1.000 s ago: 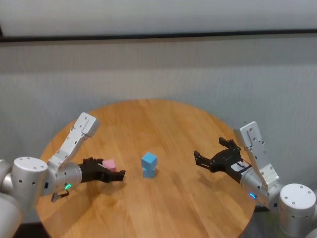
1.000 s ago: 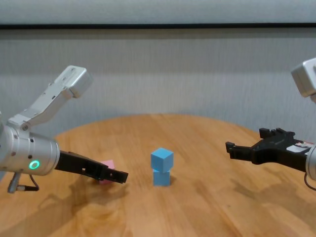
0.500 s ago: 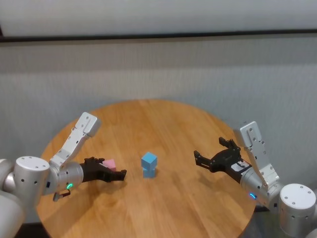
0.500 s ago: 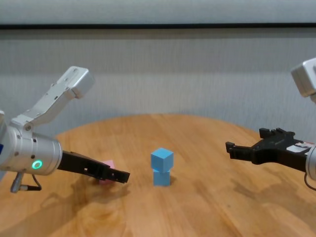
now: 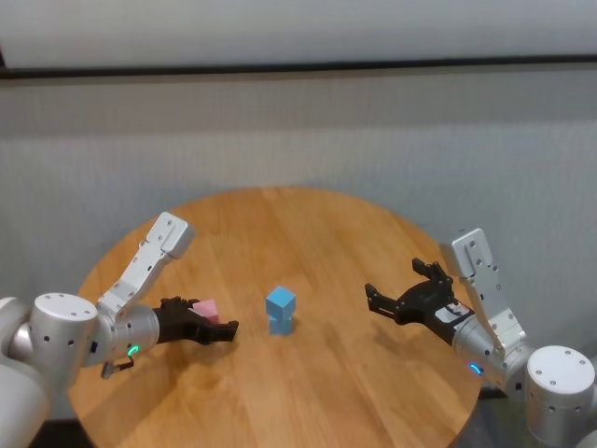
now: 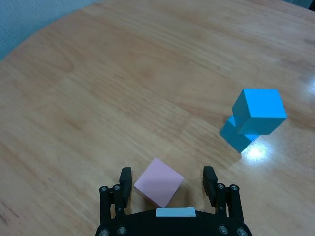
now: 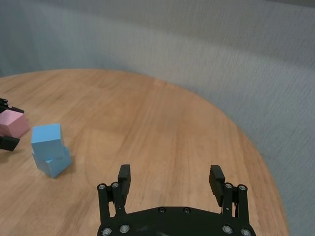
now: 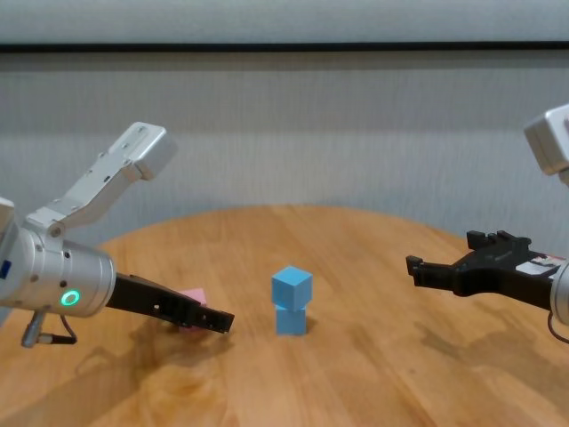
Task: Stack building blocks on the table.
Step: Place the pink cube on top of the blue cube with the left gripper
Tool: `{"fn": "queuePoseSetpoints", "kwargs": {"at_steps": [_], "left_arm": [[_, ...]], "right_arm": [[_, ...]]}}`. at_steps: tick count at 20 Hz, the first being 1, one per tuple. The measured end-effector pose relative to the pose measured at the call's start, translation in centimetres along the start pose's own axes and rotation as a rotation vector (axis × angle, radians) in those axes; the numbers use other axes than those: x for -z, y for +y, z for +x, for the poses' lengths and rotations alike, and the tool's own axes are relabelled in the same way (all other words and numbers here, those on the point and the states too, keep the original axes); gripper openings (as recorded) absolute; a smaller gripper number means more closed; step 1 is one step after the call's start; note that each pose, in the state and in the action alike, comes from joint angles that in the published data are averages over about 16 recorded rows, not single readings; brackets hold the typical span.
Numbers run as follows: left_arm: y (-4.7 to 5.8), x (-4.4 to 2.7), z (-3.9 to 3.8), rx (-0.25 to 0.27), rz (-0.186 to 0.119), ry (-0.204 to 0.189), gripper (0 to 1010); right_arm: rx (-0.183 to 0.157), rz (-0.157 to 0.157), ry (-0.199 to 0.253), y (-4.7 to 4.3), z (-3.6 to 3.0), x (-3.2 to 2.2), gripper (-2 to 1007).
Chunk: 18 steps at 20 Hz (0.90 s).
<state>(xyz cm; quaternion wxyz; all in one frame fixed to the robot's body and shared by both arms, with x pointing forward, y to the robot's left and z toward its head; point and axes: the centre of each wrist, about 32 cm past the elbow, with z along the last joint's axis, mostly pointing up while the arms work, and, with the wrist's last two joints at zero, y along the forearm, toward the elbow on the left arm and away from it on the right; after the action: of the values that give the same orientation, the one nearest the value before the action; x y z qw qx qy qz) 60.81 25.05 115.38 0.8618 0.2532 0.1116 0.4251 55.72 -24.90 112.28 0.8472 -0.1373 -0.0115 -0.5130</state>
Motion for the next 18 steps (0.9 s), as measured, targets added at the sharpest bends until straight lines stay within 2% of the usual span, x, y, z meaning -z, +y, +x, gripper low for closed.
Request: {"fn": "queuePoseSetpoints", "kwargs": {"at_steps": [12,18], "left_arm": [[-0.02,-0.13,-0.12,-0.001,0.001,-0.012,654],[0.04,-0.17,-0.08,-0.005,0.000,-0.011,562]], "right_arm": [[0.000,0.000,0.000,0.00,0.00,0.00,1005],[0.000,0.000,0.000,0.00,0.00,0.00,1004]]}}
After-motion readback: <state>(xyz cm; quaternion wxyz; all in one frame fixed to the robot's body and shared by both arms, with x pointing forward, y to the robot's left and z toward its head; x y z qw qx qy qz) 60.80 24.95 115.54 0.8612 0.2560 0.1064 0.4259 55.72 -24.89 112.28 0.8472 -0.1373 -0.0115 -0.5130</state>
